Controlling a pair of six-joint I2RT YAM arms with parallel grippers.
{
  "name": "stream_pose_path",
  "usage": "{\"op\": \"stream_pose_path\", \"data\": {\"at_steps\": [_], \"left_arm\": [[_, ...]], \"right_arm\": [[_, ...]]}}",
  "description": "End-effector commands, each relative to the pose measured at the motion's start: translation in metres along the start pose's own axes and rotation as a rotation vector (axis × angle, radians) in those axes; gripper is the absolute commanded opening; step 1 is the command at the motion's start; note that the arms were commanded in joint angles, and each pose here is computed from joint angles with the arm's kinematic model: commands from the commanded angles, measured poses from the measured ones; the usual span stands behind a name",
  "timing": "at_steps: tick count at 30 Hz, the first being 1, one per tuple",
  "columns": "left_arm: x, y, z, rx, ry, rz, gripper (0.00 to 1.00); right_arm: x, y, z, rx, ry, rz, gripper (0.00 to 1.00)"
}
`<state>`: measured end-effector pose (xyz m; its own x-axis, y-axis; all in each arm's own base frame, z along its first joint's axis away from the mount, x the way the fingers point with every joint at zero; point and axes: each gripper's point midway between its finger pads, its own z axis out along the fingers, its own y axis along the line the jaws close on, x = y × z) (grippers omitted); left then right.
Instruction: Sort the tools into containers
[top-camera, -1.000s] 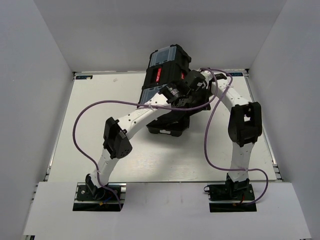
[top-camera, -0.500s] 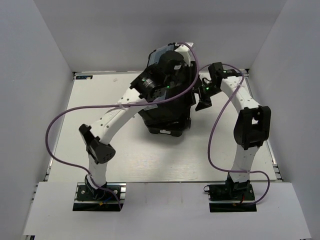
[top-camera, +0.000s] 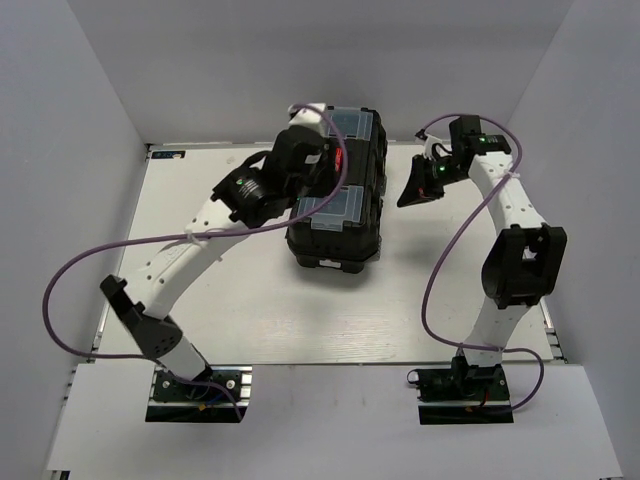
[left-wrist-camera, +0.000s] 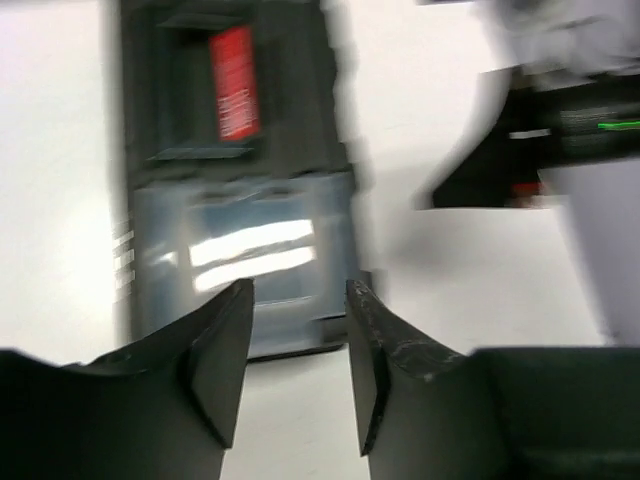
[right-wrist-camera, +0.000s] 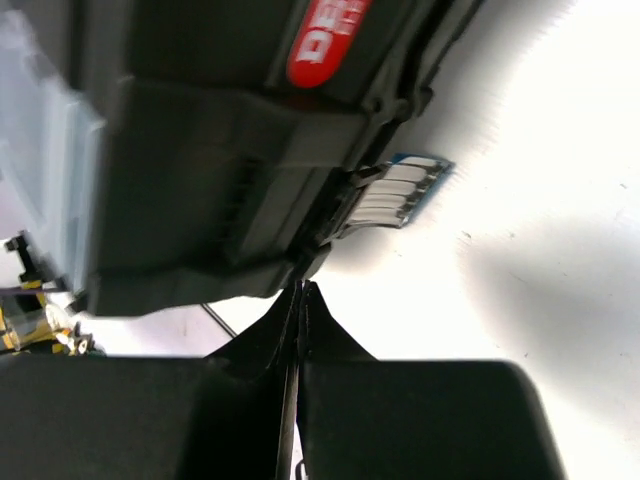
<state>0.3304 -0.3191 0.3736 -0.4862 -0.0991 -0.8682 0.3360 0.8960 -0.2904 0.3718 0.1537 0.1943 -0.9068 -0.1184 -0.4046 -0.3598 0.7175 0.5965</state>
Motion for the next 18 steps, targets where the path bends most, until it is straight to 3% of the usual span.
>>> {"op": "stream_pose_path", "data": {"at_steps": [1, 4, 8, 13, 18], "left_arm": [[0.011, 0.075, -0.012, -0.256, -0.030, -0.057, 0.51], [0.038, 0.110, -0.006, -0.350, -0.003, -0.113, 0.44], [0.047, 0.143, 0.001, -0.383, -0.028, -0.199, 0.42], [0.075, 0.158, 0.022, -0.393, 0.056, -0.226, 0.57], [0.103, 0.156, 0.042, -0.345, 0.146, -0.240, 0.58]], "right_arm": [[-0.007, 0.029, -0.022, -0.098, -0.078, -0.105, 0.00], [-0.015, 0.058, -0.031, -0.212, -0.122, -0.203, 0.00], [-0.022, 0.094, -0.038, -0.400, -0.172, -0.337, 0.00], [-0.039, 0.131, -0.037, -0.609, -0.216, -0.367, 0.00], [-0.044, 0.142, -0.001, -0.619, -0.151, -0.311, 0.00]]}}
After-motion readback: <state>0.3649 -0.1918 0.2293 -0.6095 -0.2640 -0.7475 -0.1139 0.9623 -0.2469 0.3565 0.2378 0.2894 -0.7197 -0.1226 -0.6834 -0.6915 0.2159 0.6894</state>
